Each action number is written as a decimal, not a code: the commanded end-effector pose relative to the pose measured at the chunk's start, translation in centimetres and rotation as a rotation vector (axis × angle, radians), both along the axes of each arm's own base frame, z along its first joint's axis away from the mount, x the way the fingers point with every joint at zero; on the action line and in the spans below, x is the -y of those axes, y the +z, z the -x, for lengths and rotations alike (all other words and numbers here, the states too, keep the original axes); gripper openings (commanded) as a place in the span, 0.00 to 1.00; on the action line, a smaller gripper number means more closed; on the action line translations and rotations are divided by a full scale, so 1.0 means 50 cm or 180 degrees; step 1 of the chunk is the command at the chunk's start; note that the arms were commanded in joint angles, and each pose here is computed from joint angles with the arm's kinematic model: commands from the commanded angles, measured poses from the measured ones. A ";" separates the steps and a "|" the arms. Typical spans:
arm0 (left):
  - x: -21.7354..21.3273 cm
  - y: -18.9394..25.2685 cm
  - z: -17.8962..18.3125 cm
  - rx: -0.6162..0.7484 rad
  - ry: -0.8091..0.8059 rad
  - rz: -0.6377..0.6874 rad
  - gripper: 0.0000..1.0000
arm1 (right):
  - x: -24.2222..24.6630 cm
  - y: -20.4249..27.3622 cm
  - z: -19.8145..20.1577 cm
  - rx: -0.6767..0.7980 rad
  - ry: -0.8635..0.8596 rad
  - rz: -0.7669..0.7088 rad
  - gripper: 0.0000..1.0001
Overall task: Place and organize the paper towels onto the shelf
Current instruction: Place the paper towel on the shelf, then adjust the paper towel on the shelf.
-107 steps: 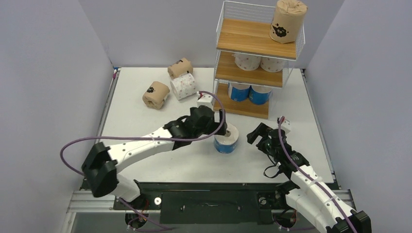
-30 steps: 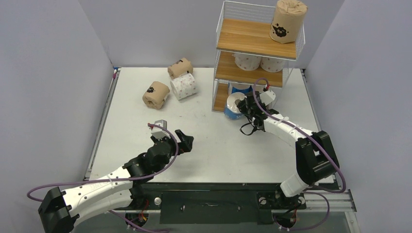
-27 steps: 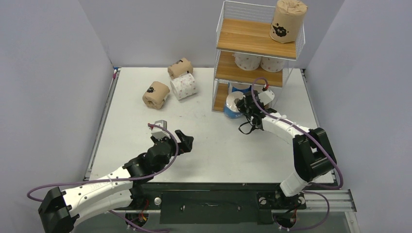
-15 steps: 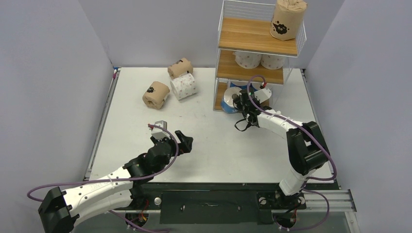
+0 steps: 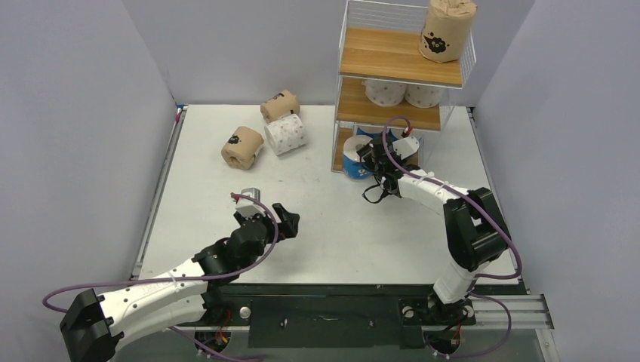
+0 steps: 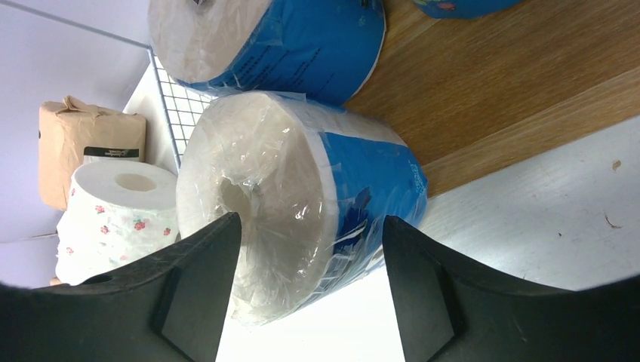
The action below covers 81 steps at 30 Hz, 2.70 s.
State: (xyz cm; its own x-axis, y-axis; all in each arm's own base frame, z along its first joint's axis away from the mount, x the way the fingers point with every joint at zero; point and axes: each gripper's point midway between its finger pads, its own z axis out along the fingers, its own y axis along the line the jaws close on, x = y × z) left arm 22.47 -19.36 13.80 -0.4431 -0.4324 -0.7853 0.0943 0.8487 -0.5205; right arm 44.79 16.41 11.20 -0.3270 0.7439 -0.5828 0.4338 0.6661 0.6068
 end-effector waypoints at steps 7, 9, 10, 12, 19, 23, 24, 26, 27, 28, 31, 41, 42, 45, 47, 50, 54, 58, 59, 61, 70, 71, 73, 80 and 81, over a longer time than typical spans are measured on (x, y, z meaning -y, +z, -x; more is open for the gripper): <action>-0.005 0.009 -0.006 0.0061 0.0040 0.0008 0.96 | 0.014 0.089 0.008 0.0329 0.0035 -0.0012 0.67; -0.005 0.008 -0.006 0.0056 0.0041 0.0012 0.96 | 0.025 0.094 0.026 0.0340 0.0058 0.0038 0.69; -0.005 0.007 -0.005 0.0053 0.0038 0.0012 0.96 | 0.033 0.098 0.037 0.0354 0.0077 0.0074 0.70; -0.004 0.006 -0.005 0.0047 0.0036 0.0015 0.96 | 0.040 0.104 0.055 0.0377 0.0146 0.0132 0.71; -0.001 0.002 -0.005 0.0040 0.0022 0.0029 0.96 | 0.057 0.081 0.102 0.0411 0.0426 0.0333 0.31; 0.006 -0.001 -0.005 0.0013 -0.0004 0.0029 0.96 | 0.041 0.039 0.103 0.0313 0.0545 0.0256 0.00; 0.007 0.000 -0.005 0.0009 -0.0008 0.0028 0.96 | 0.035 0.019 0.105 0.0258 0.0575 0.0198 0.00; 0.006 0.001 -0.005 0.0009 -0.0009 0.0025 0.96 | 0.024 0.006 0.095 0.0264 0.0597 0.0093 0.00; 0.006 0.001 -0.005 0.0009 -0.0008 0.0024 0.96 | 0.016 -0.002 0.085 0.0277 0.0611 0.0051 0.00; 0.004 0.003 -0.005 0.0017 -0.0002 0.0030 0.96 | 0.010 -0.004 0.081 0.0281 0.0623 -0.0015 0.00; -0.001 0.003 -0.003 0.0029 0.0018 0.0032 0.96 | -0.004 -0.007 0.053 0.0352 0.0598 -0.0110 0.00; -0.020 0.002 -0.001 0.0040 0.0086 -0.0055 0.96 | -0.024 -0.043 0.000 0.0305 0.0484 -0.0241 0.00; -0.022 0.001 -0.001 0.0037 0.0087 -0.0073 0.96 | -0.025 -0.045 -0.001 0.0300 0.0485 -0.0245 0.00; -0.023 0.000 -0.002 0.0042 0.0094 -0.0089 0.96 | -0.030 -0.052 -0.010 0.0289 0.0488 -0.0259 0.00; -0.023 0.002 -0.002 0.0050 0.0090 -0.0102 0.96 | -0.036 -0.057 -0.014 0.0278 0.0503 -0.0268 0.00; -0.024 0.002 -0.003 0.0057 0.0094 -0.0110 0.96 | -0.040 -0.059 -0.021 0.0277 0.0510 -0.0281 0.00; -0.024 0.003 -0.003 0.0056 0.0095 -0.0118 0.96 | -0.045 -0.064 -0.026 0.0269 0.0510 -0.0292 0.00; -0.024 0.002 -0.003 0.0053 0.0097 -0.0118 0.96 | -0.051 -0.066 -0.033 0.0278 0.0516 -0.0326 0.00; -0.024 0.001 -0.003 0.0050 0.0096 -0.0122 0.96 | -0.052 -0.065 -0.035 0.0281 0.0520 -0.0330 0.00; -0.024 -0.001 -0.003 0.0044 0.0094 -0.0131 0.96 | -0.053 -0.066 -0.038 0.0283 0.0516 -0.0337 0.00; -0.025 -0.003 -0.004 0.0034 0.0112 -0.0127 0.96 | -0.047 -0.055 -0.026 0.0327 0.0540 -0.0318 0.00; -0.025 -0.003 -0.004 0.0034 0.0113 -0.0128 0.96 | -0.045 -0.057 -0.020 0.0315 0.0543 -0.0304 0.00; -0.025 -0.004 -0.003 0.0027 0.0111 -0.0126 0.96 | -0.039 -0.054 -0.010 0.0306 0.0560 -0.0269 0.00; -0.022 -0.006 -0.003 0.0007 0.0105 -0.0110 0.96 | -0.012 -0.013 0.039 0.0371 0.0584 -0.0152 0.00; -0.021 -0.006 -0.003 0.0004 0.0104 -0.0100 0.96 | -0.006 -0.007 0.051 0.0375 0.0592 -0.0137 0.00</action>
State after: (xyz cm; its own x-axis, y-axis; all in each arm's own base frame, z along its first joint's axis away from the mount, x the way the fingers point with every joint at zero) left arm 22.21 -18.35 12.88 -0.4463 -0.3984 -0.8013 0.0778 0.8748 -0.4782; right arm 42.56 17.56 6.73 -0.4557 0.7010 -0.5486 0.2965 0.7007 0.6489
